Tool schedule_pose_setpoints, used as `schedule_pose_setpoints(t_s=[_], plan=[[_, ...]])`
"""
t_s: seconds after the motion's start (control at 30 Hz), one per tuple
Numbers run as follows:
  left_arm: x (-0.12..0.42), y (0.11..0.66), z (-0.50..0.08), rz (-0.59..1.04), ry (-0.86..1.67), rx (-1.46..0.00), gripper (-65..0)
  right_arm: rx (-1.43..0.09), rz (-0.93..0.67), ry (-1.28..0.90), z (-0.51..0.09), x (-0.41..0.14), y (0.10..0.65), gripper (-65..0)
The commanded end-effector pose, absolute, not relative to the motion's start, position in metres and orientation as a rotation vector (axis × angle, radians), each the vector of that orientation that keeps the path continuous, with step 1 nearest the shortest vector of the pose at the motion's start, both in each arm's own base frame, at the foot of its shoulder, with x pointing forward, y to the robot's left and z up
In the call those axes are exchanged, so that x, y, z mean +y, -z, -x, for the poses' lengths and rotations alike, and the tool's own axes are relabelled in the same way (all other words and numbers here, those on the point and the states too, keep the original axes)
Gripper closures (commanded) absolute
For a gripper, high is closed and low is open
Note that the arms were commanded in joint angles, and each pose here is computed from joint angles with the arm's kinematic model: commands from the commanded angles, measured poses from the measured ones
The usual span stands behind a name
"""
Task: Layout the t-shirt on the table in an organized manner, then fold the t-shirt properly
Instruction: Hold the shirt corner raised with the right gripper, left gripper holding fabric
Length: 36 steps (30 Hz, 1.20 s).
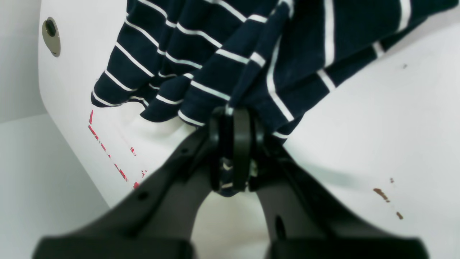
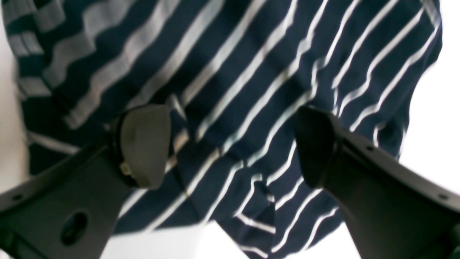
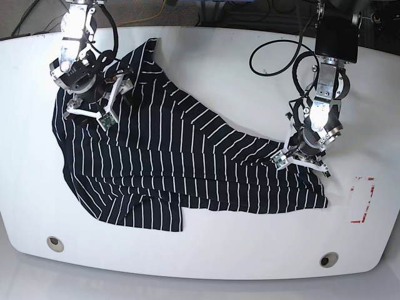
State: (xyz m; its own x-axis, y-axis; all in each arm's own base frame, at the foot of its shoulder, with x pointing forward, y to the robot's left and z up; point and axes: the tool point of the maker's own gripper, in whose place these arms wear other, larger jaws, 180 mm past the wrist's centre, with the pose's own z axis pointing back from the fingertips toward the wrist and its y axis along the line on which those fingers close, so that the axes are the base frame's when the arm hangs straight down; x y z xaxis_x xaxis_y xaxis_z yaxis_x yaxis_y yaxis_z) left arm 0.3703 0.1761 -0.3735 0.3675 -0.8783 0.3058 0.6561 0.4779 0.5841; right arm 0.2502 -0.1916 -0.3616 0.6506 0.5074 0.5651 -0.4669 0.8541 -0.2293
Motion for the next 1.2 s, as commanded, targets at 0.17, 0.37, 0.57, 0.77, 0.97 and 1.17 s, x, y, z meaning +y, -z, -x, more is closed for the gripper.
schedule_pose_setpoints(t_s=[0.17, 0.37, 0.57, 0.77, 0.97, 1.17], plan=[[0.178, 0.359, -0.381, -0.424, 1.014, -0.682, -2.7, -0.700, 0.061, -0.547, -0.257, -0.187, 0.352, -50.6], [0.178, 0.358, -0.382, -0.425, 1.014, -0.684, -2.7, -0.633, 0.035, -0.582, -0.241, -0.176, 0.366, -50.6], [0.180, 0.365, -0.379, -0.417, 1.011, -0.663, -2.7, -0.612, 0.026, -0.582, -0.234, -0.175, 0.372, -50.6], [0.175, 0.370, -0.379, -0.389, 1.021, -0.682, -2.7, -0.601, 0.028, -0.582, -0.231, -0.177, 0.375, -50.6], [0.175, 0.370, -0.379, -0.388, 1.021, -0.681, -2.7, -0.584, 0.025, -0.573, -0.233, -0.181, 0.382, -50.5], [0.175, 0.369, -0.379, -0.388, 1.021, -0.684, -2.7, -0.572, 0.001, -0.558, -0.235, -0.183, 0.394, -50.5]])
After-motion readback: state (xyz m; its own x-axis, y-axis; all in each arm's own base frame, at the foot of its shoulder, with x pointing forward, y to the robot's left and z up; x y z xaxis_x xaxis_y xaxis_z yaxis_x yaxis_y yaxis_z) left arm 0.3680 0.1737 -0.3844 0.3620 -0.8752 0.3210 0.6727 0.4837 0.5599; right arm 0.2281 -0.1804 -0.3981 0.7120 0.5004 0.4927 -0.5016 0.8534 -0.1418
